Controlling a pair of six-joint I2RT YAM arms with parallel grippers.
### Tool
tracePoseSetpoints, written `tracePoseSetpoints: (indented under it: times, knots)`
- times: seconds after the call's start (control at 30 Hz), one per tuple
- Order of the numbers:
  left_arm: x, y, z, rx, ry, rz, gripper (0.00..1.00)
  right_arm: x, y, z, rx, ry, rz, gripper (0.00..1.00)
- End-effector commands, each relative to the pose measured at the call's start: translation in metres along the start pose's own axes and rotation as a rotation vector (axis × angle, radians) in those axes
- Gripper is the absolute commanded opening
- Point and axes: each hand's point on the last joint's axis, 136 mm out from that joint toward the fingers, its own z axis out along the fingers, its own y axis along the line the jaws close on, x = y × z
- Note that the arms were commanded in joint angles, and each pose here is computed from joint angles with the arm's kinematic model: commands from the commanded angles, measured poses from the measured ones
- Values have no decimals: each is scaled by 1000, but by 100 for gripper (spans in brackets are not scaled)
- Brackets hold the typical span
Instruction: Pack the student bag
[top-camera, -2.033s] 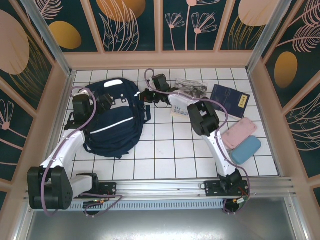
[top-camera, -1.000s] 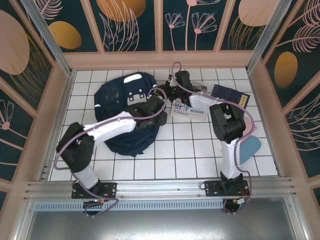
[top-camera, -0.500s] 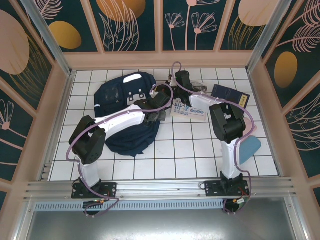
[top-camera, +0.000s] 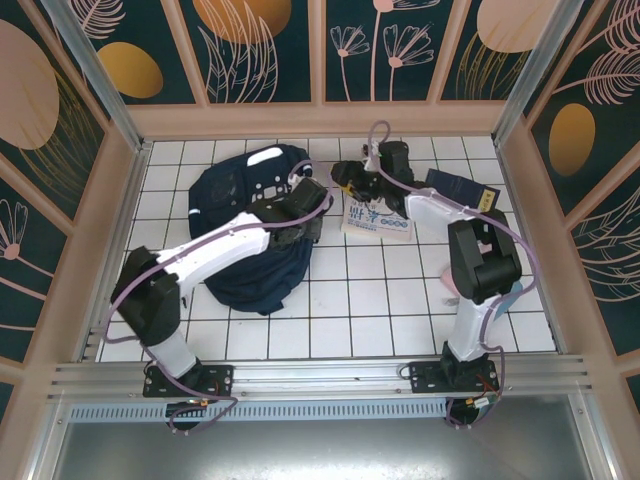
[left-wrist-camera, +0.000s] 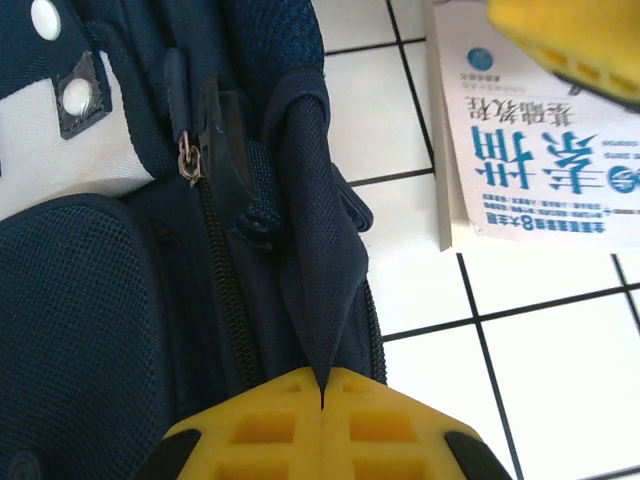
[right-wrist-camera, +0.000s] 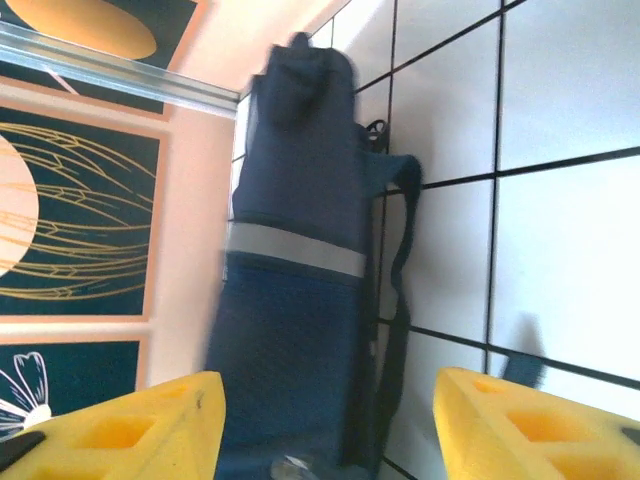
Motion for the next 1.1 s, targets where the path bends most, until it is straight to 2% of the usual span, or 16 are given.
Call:
tracePoseSetpoints:
  times: [0.0, 0.17, 0.27, 0.33, 0.53, 0.83, 0.97, 1.07]
  knots:
    - [-12, 2, -15, 74, -51, 1, 0, 42, -2, -9, -59, 108, -136, 52]
    - [-11, 15, -19, 142, -42, -11, 0, 70, -5, -18, -119, 155, -316, 51]
    - [-16, 18, -24, 168, -55, -12, 0, 88, 10, -11, -214, 227, -403, 51]
    - [-19, 19, -27, 173, -60, -11, 0, 98, 13, -1, -227, 264, -455, 51]
    - [-25, 20, -31, 159, -65, -5, 0, 104, 22, 19, -258, 291, -519, 40]
    - [-35, 19, -41, 159, -92, -1, 0, 89, 13, 36, -194, 195, -473, 33]
    - [-43, 18, -45, 165, -107, -11, 0, 93, 20, 25, -251, 115, -460, 34]
    - [-48, 14, -48, 174, -112, -21, 0, 98, 16, 19, -226, 46, -539, 36]
